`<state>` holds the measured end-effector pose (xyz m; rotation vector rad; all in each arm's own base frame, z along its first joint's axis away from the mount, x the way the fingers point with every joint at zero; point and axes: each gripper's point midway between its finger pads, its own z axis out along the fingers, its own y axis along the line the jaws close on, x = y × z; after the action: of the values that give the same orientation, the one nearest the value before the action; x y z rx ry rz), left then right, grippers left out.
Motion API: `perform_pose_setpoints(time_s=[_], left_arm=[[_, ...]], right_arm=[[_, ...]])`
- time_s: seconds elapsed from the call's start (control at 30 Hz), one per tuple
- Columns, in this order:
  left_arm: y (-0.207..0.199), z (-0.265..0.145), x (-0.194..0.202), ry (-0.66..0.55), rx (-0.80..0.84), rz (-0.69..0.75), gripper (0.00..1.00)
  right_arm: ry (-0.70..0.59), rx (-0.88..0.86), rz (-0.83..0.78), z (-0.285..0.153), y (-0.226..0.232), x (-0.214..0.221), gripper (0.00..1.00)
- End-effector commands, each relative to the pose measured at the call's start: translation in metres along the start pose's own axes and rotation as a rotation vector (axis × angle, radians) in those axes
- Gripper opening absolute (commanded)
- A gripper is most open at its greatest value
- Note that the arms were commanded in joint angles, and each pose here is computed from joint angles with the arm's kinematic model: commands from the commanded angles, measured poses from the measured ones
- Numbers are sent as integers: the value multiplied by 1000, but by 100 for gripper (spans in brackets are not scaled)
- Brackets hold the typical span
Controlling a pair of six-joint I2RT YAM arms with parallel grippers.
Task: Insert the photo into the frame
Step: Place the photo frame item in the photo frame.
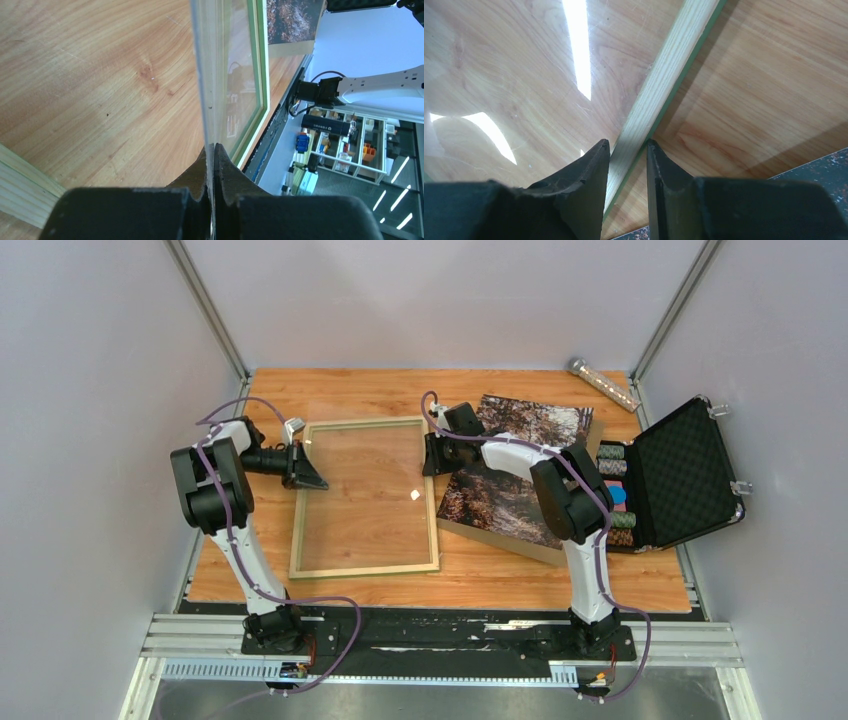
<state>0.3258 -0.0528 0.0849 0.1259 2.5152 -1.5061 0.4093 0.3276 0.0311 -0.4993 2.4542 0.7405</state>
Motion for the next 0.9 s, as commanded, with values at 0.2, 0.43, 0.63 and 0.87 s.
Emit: perform_pose_setpoints(time_s=[0.2,0.43,0.63,0.87], left_arm=[[-24,-3,1,-26,38,12,0],[-23,-3,1,-26,34,10,0],[-20,-2,4,-16,22,-1,0],[-14,0,9,-4,-1,-17,1]], right_arm=[[-6,7,0,12,0,-2,30],[-8,4,0,12,1,-3,30],[-8,4,1,12,1,-4,31],[-9,8,3,11,0,-5,37]])
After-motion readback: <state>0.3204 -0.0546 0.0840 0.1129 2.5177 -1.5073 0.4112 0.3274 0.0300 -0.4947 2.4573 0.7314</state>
